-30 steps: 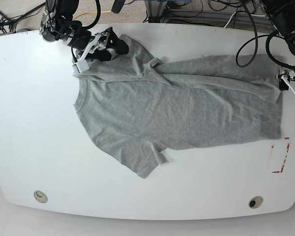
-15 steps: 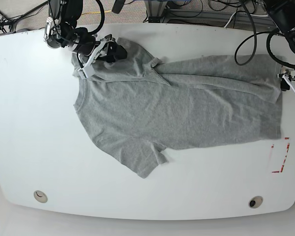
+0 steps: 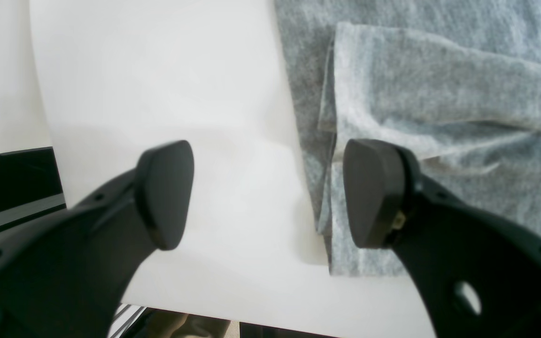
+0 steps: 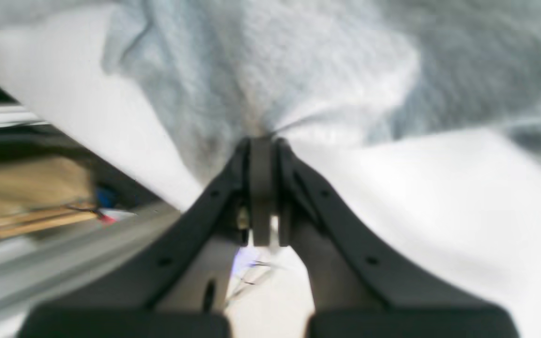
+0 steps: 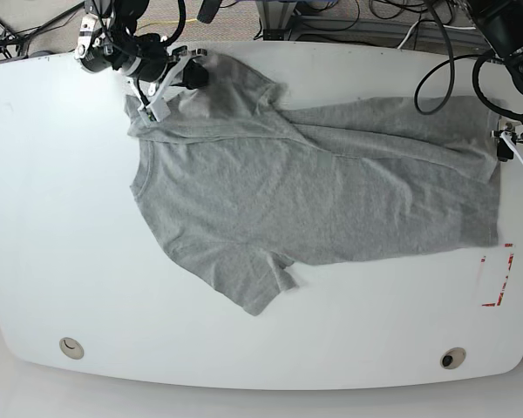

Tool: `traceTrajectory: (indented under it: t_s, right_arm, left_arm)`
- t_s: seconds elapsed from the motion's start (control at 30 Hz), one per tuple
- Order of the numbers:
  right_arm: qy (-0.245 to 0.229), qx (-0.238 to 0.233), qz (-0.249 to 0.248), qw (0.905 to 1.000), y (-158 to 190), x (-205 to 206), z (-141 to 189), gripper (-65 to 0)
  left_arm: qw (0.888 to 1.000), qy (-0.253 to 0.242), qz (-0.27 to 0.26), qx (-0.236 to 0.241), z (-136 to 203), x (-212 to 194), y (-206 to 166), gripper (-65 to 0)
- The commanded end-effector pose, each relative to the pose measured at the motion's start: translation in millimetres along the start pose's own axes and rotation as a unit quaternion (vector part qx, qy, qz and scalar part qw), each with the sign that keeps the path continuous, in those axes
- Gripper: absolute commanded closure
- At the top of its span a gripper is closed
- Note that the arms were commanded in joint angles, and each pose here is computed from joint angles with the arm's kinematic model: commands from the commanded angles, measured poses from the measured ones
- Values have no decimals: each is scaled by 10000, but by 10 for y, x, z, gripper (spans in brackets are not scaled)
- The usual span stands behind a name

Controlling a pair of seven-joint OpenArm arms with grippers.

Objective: Fold the T-shirt properly
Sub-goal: 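Move the right gripper along the shirt edge and grasp the collar area, then pull the grasped collar edge with the right gripper, flipping the shirt front up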

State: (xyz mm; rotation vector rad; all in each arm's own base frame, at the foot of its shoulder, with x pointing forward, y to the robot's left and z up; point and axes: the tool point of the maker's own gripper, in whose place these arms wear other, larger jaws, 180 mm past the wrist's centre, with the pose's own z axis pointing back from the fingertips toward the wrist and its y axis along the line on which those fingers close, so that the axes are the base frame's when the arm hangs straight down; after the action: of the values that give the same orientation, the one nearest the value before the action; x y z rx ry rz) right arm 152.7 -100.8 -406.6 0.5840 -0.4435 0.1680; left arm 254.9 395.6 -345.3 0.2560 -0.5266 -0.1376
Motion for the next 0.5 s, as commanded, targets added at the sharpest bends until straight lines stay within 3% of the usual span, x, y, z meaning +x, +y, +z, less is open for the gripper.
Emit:
traceTrajectory:
  t_s: [0.0, 0.1, 0.33, 0.47]
  right_arm:
    - [-440, 11, 430, 9981, 154, 249, 177, 0]
    - [-543, -1, 586, 9968, 210, 326, 240, 0]
    - [-1177, 501, 824, 9884, 317, 760, 377, 0]
    - [-1373, 396, 1091, 9837, 259, 1016, 424, 0]
  left_arm:
    - [9997, -170, -55, 142, 74, 115, 115, -465]
    - [9997, -174, -72, 137, 74, 122, 108, -465]
    - [9998, -156, -72, 137, 70, 110, 108, -465]
    - [9998, -88, -98, 134, 69, 53, 97, -465]
